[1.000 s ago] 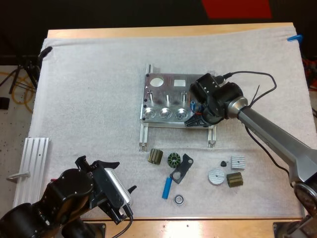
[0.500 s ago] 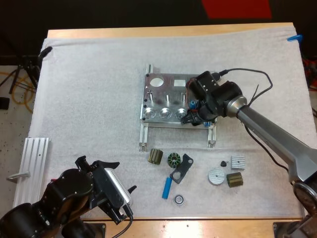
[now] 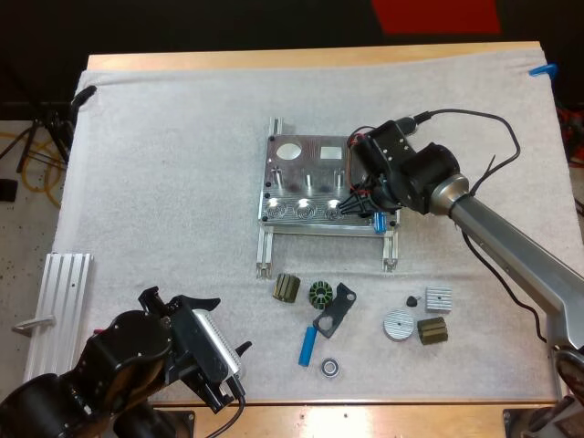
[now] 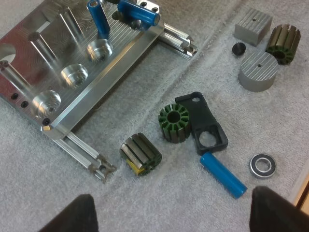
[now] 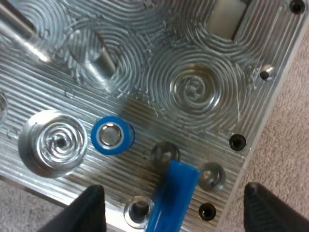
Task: Load cells from left to right
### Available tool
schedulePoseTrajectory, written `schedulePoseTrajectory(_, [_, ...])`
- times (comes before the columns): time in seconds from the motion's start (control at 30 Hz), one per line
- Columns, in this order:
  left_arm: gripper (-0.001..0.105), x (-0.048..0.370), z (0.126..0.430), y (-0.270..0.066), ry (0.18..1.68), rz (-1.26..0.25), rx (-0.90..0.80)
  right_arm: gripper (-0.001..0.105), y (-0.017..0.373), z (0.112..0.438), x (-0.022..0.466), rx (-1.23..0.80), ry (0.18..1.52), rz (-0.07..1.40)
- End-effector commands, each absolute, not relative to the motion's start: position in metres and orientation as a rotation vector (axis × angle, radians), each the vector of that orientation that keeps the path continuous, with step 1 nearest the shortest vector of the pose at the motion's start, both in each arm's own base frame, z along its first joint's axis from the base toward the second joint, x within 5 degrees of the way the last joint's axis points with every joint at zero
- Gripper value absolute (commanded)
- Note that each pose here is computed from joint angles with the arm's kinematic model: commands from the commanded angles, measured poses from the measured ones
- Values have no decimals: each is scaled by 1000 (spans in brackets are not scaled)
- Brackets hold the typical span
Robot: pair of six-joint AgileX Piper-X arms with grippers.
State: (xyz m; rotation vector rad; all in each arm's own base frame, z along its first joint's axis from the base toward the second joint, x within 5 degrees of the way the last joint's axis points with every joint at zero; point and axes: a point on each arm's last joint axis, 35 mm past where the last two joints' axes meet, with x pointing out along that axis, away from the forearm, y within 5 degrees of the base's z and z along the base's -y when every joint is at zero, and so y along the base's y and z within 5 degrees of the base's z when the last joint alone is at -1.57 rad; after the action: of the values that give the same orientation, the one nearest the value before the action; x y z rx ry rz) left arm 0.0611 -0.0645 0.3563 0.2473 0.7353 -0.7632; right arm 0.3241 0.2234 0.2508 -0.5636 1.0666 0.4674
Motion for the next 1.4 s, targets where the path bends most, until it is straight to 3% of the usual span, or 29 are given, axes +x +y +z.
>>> schedulePoseTrajectory(0.0, [65,61,358,-64,724,-744,235,59,220,250,328,-556,1069,446])
schedulePoseTrajectory(0.3, [65,61,358,-64,724,-744,235,59,199,242,343,-435,1143,428])
schedulePoseTrajectory(0.43, [65,61,358,-64,724,-744,235,58,196,239,338,-403,1216,491])
schedulePoseTrajectory(0.7, [65,63,360,-66,704,-744,217,39,198,230,338,-393,1251,520])
schedulePoseTrajectory(1.23, [65,63,360,-66,701,-743,212,39,197,219,326,-396,1403,579])
schedulePoseTrajectory(1.37, [65,65,361,-68,688,-745,206,39,200,228,321,-444,1366,566])
